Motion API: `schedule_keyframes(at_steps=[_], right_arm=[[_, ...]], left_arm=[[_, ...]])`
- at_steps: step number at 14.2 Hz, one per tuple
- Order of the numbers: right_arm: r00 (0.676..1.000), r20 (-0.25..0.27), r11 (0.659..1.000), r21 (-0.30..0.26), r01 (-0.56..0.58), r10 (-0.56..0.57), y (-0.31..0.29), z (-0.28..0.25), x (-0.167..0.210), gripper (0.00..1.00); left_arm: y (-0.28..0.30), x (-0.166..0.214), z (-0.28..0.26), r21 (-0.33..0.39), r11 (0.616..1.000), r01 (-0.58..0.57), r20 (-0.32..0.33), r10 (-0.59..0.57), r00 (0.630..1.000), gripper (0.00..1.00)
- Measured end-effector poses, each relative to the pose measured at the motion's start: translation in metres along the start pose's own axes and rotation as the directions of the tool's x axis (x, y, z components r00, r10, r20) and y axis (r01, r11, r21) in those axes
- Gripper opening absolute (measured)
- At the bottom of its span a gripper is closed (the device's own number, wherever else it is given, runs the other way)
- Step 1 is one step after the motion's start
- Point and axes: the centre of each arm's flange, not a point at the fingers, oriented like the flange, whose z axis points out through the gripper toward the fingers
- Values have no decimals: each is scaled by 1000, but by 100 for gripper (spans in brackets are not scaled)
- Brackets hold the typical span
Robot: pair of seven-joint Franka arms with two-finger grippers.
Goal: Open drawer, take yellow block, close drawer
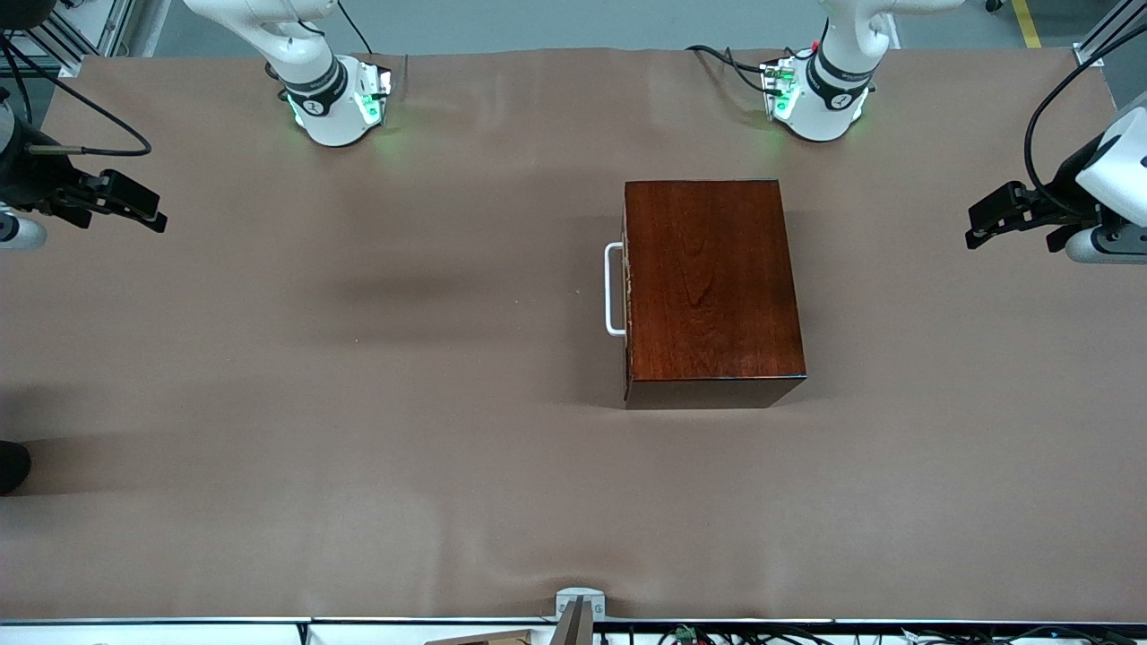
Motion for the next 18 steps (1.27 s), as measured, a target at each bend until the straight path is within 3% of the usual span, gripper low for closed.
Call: schedule_keyframes(at_steps=[12,15,18], right_arm=[[1000,1,1000,0,0,0,0,0,0,100],[1000,3,1000,0,-1,1,0,1,1,100],[1000,5,1000,0,0,0,0,3,1,100]], left_arm=[[21,0,0,0,1000,12,1,-12,1000,100],[68,-4,0,1,1000,14,-1,-14,1000,100],[160,-20,-11,-8,999,50,-25,-50,998,100]])
